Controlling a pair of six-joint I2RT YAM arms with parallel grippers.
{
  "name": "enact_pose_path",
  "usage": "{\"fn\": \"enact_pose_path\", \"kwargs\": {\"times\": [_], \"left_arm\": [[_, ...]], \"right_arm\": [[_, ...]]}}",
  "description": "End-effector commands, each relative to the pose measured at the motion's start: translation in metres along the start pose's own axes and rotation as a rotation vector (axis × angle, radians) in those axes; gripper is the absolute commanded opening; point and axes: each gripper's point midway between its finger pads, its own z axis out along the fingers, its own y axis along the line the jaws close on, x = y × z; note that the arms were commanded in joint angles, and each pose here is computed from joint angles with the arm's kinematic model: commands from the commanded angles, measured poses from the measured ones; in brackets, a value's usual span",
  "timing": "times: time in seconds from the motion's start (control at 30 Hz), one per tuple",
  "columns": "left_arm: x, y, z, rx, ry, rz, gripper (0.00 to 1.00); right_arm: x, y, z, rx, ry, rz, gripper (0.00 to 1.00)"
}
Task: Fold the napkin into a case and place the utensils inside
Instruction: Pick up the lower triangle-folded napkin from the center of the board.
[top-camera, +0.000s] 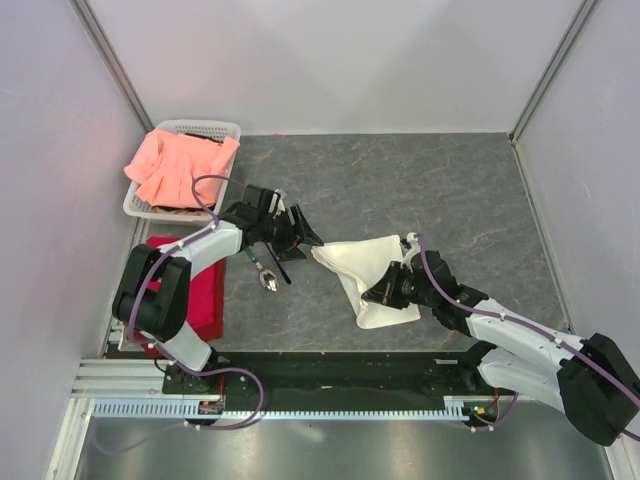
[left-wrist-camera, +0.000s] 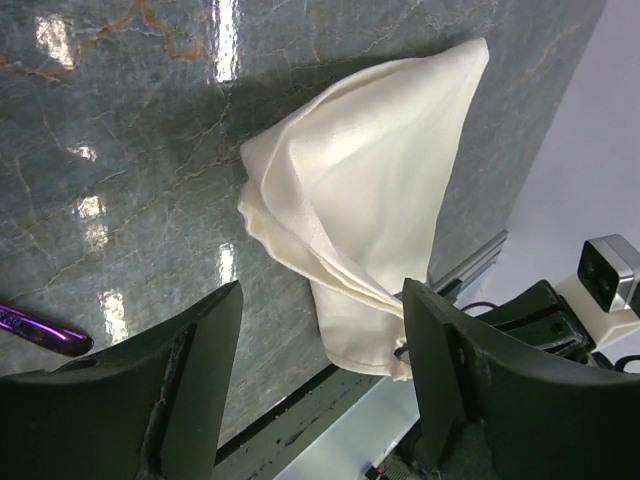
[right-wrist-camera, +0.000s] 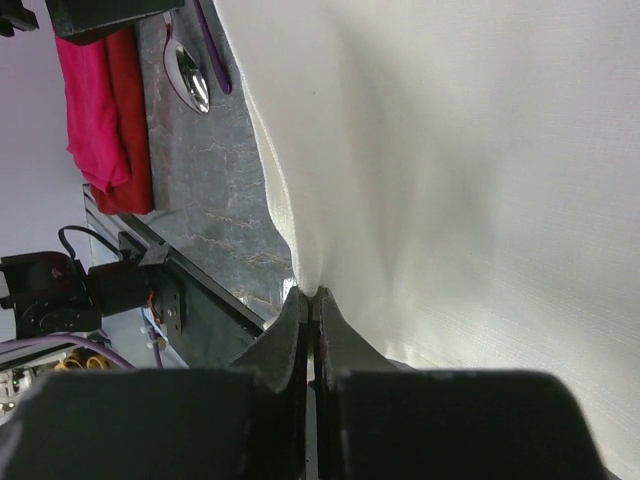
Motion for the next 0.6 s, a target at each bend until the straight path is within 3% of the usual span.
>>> {"fn": "enact_pose_path", "kwargs": {"times": [0.0, 0.57], "left_arm": [[-0.015, -0.006, 0.007, -0.044, -0.051, 0.016, 0.74], [-0.026, -0.001, 0.048, -0.065, 0.017, -0.004, 0.71]], "right_arm": [[-0.008, 0.010, -0.007, -0.074, -0.022, 0.007, 0.00], [-0.011, 0.005, -0.011, -0.098, -0.019, 0.014, 0.00]]}}
